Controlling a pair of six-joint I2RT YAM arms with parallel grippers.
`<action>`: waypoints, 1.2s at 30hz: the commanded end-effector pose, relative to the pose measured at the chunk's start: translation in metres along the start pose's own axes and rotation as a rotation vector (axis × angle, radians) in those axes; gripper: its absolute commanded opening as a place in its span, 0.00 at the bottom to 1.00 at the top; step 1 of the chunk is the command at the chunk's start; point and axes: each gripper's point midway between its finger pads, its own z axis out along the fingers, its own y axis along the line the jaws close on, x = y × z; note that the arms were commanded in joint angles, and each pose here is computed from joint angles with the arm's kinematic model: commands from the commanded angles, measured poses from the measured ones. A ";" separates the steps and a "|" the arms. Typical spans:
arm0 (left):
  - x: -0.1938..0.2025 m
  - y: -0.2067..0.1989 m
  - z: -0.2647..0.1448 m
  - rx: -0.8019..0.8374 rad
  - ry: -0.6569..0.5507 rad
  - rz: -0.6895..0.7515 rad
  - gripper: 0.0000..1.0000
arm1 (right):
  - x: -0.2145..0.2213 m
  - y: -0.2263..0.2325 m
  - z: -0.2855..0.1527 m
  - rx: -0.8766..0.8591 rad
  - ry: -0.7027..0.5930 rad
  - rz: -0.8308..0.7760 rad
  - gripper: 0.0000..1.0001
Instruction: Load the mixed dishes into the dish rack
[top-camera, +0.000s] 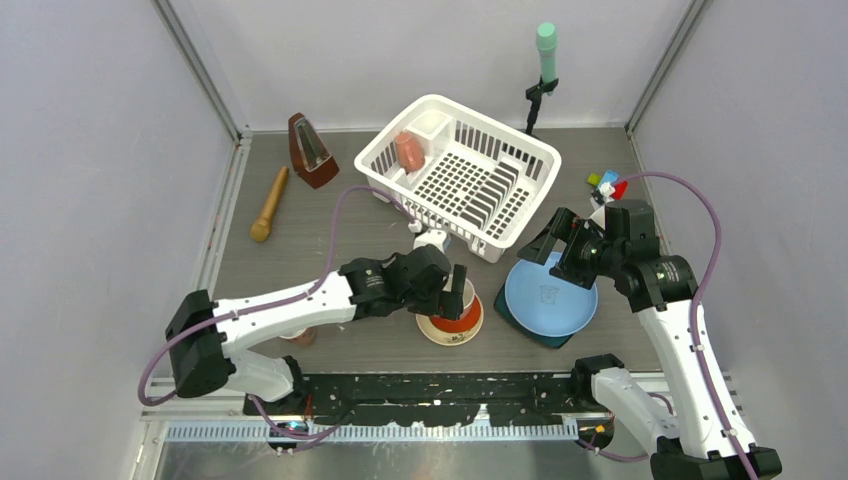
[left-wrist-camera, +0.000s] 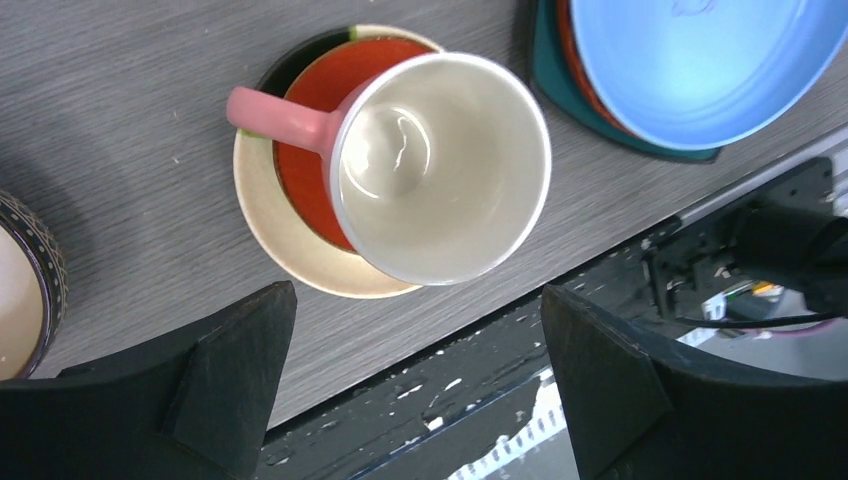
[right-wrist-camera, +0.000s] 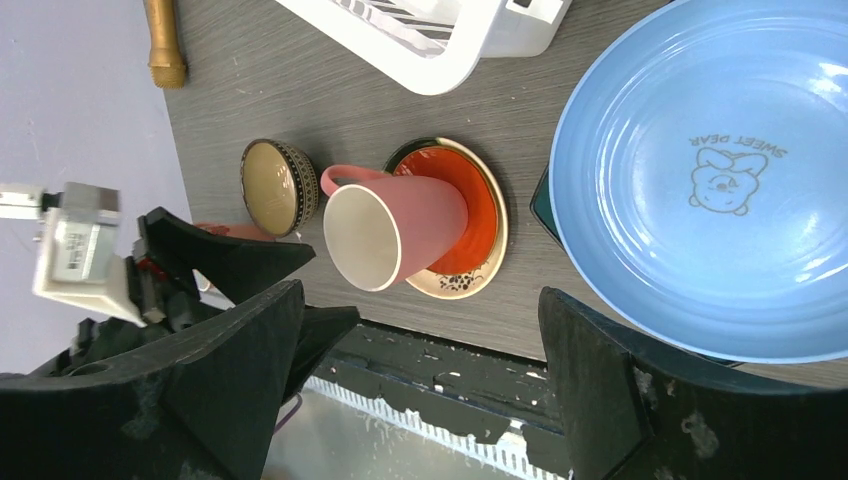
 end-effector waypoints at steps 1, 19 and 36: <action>-0.033 -0.007 -0.009 0.034 -0.122 -0.109 0.94 | -0.003 0.002 0.003 -0.023 -0.007 -0.030 0.94; -0.025 0.014 0.018 -0.092 -0.107 -0.075 0.00 | -0.001 0.003 0.000 -0.027 -0.003 -0.037 0.94; -0.069 -0.031 -0.076 0.391 -0.209 -0.002 0.00 | -0.017 0.030 -0.018 -0.116 -0.046 -0.142 0.93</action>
